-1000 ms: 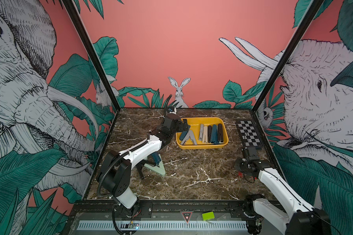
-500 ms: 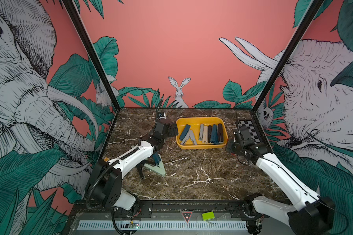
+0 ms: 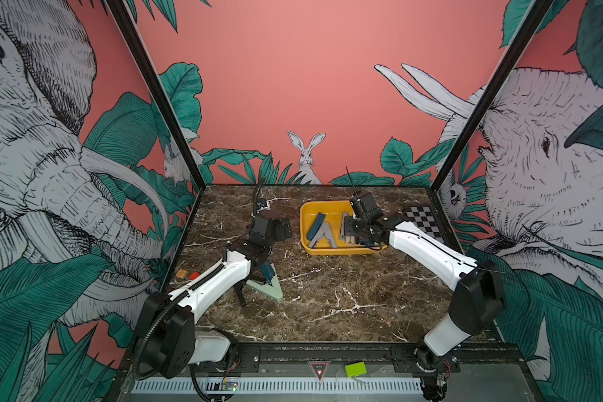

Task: Put the pruning pliers into the storage box
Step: Pick up the pruning pliers from the center of the board, then place the pruning pliers in the storage box.

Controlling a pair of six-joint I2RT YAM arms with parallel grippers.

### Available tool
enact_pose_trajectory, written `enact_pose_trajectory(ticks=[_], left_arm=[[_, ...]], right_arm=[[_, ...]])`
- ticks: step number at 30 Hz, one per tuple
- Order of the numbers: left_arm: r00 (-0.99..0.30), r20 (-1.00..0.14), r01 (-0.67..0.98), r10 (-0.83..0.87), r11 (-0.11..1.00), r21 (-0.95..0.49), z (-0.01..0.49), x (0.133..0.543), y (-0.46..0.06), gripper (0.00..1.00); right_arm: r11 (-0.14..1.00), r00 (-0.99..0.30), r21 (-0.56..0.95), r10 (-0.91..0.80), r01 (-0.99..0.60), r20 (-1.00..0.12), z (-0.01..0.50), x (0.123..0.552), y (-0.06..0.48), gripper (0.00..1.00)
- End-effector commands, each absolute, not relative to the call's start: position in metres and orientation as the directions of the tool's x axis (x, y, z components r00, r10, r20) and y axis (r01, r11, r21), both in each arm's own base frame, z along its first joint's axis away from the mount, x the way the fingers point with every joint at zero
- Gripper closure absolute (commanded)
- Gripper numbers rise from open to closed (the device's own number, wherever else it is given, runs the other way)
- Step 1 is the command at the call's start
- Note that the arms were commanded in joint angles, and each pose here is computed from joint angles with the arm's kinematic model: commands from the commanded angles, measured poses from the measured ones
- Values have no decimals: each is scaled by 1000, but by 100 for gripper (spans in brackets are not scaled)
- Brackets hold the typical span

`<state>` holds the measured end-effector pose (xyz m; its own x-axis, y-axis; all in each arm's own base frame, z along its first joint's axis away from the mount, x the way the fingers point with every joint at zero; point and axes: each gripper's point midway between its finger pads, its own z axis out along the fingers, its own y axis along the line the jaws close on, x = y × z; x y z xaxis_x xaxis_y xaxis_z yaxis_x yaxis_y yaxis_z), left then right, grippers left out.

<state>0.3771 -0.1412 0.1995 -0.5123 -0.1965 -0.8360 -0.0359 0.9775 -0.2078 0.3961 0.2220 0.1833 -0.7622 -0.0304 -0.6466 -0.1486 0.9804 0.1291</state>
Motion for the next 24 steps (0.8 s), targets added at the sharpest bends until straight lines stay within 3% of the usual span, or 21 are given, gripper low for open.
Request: enact_pose_trajectory(ticks=[1,12,24], left_arm=[[-512,-835,-71,-198,979,-189,197,370,-127,1],[-522,-829,-91,-202,979,-181,192,366,-119,1],[-528,-823,-99,-207,978,-183,188,364,-118,1]], right_arm=[[980,-707,94,-59,-175,-704,193,420,233,100],[992,-704,80,-14,-101,-711,164,455,243,100],[986,-729,166,99,-21,-677,142,466,269,100]])
